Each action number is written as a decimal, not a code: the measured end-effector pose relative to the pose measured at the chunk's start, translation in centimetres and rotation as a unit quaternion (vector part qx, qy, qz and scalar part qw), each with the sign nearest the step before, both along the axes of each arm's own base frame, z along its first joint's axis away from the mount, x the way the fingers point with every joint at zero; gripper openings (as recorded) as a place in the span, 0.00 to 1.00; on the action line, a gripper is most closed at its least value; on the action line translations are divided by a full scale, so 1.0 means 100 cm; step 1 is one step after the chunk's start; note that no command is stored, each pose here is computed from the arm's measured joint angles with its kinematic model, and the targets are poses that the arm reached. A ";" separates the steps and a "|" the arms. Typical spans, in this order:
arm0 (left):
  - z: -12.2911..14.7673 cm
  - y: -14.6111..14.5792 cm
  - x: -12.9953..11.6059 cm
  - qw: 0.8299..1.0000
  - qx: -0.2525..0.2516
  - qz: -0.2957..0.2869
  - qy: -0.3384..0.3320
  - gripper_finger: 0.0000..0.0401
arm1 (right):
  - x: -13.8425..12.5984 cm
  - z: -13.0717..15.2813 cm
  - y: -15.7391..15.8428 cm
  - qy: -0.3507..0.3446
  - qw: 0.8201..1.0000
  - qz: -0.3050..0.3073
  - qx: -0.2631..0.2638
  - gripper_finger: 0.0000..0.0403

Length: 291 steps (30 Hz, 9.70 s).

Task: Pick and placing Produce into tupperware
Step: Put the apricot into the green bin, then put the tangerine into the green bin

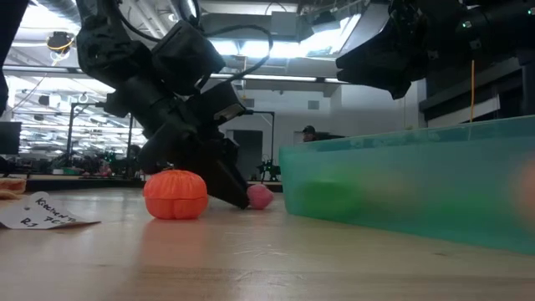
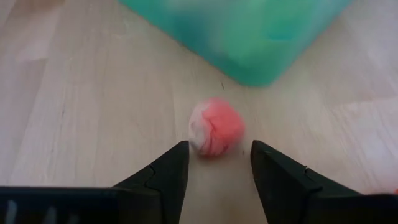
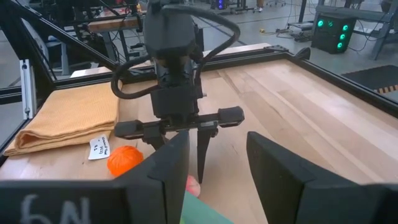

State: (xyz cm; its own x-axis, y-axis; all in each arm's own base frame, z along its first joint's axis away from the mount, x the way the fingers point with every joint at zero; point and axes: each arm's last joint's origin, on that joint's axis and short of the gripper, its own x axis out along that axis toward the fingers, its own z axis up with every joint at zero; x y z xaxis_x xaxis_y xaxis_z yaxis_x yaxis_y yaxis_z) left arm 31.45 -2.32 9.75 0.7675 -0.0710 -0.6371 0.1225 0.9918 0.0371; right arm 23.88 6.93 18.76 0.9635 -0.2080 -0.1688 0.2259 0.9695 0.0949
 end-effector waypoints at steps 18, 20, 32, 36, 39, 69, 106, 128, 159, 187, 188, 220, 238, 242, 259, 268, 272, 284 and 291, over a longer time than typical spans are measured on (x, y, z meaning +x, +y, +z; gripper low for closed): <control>0.000 0.002 0.002 0.999 0.006 0.030 -0.012 0.41 | 0.000 0.000 0.000 -0.003 1.000 0.000 0.001 0.40; 0.001 0.002 0.003 0.999 0.006 0.030 -0.016 0.41 | 0.000 0.000 0.000 -0.003 1.000 0.000 0.001 0.40; 0.002 0.001 0.012 0.999 0.004 0.028 -0.025 0.41 | 0.000 0.001 0.000 -0.004 1.000 0.000 0.002 0.40; -0.004 0.001 0.013 1.000 0.005 0.028 -0.013 0.41 | 0.000 0.001 0.000 -0.004 1.000 0.000 0.003 0.40; -0.004 0.001 0.013 1.000 0.005 0.027 -0.011 0.41 | 0.000 0.001 0.000 -0.004 1.000 0.000 0.003 0.40; -0.003 0.001 0.014 0.999 0.004 0.029 -0.019 0.11 | 0.000 0.001 0.000 -0.004 1.000 0.000 0.001 0.40; 0.085 0.033 -0.003 0.991 -0.016 -0.039 -0.126 0.02 | -0.025 0.024 0.004 0.015 0.998 0.043 -0.037 0.40; 0.121 0.028 0.015 0.966 -0.028 -0.102 -0.234 0.02 | -0.051 0.032 0.016 0.047 0.991 0.110 -0.063 0.40; 0.114 0.012 0.114 0.989 0.026 -0.117 0.084 0.02 | -0.108 -0.015 -0.017 -0.042 0.993 0.102 -0.036 0.40; 0.081 -0.009 0.141 0.978 0.091 -0.151 0.116 0.12 | -0.108 -0.016 -0.017 -0.041 0.994 0.101 -0.025 0.40; 0.081 -0.009 0.142 0.978 0.092 -0.150 0.112 0.14 | -0.108 -0.016 -0.017 -0.041 0.994 0.101 -0.025 0.40; 0.144 -0.021 0.090 0.988 0.051 -0.111 0.090 0.29 | -0.108 -0.017 -0.017 -0.037 0.994 0.099 -0.014 0.40; 0.132 -0.056 -0.038 0.998 0.053 0.016 0.002 0.20 | -0.108 -0.013 -0.016 -0.055 0.993 0.100 -0.022 0.40; 0.117 -0.064 -0.055 0.999 0.043 0.019 0.015 0.18 | -0.108 -0.011 -0.016 -0.062 0.993 0.099 -0.019 0.40; 0.088 -0.064 -0.071 0.997 0.016 0.046 0.052 0.11 | -0.108 -0.009 -0.016 -0.069 0.992 0.100 -0.034 0.40; 0.088 -0.058 -0.069 0.996 0.004 0.069 0.053 0.23 | -0.108 -0.009 -0.016 -0.069 0.992 0.100 -0.038 0.40; 0.088 -0.059 -0.069 0.996 0.005 0.068 0.054 0.38 | -0.108 -0.009 -0.016 -0.069 0.992 0.100 -0.038 0.40; 0.088 -0.060 -0.069 0.997 0.040 0.036 0.054 0.72 | -0.108 -0.010 -0.016 -0.068 0.992 0.100 -0.037 0.40; 0.088 -0.059 -0.069 0.997 0.039 0.036 0.052 0.75 | -0.108 -0.010 -0.016 -0.069 0.992 0.100 -0.037 0.40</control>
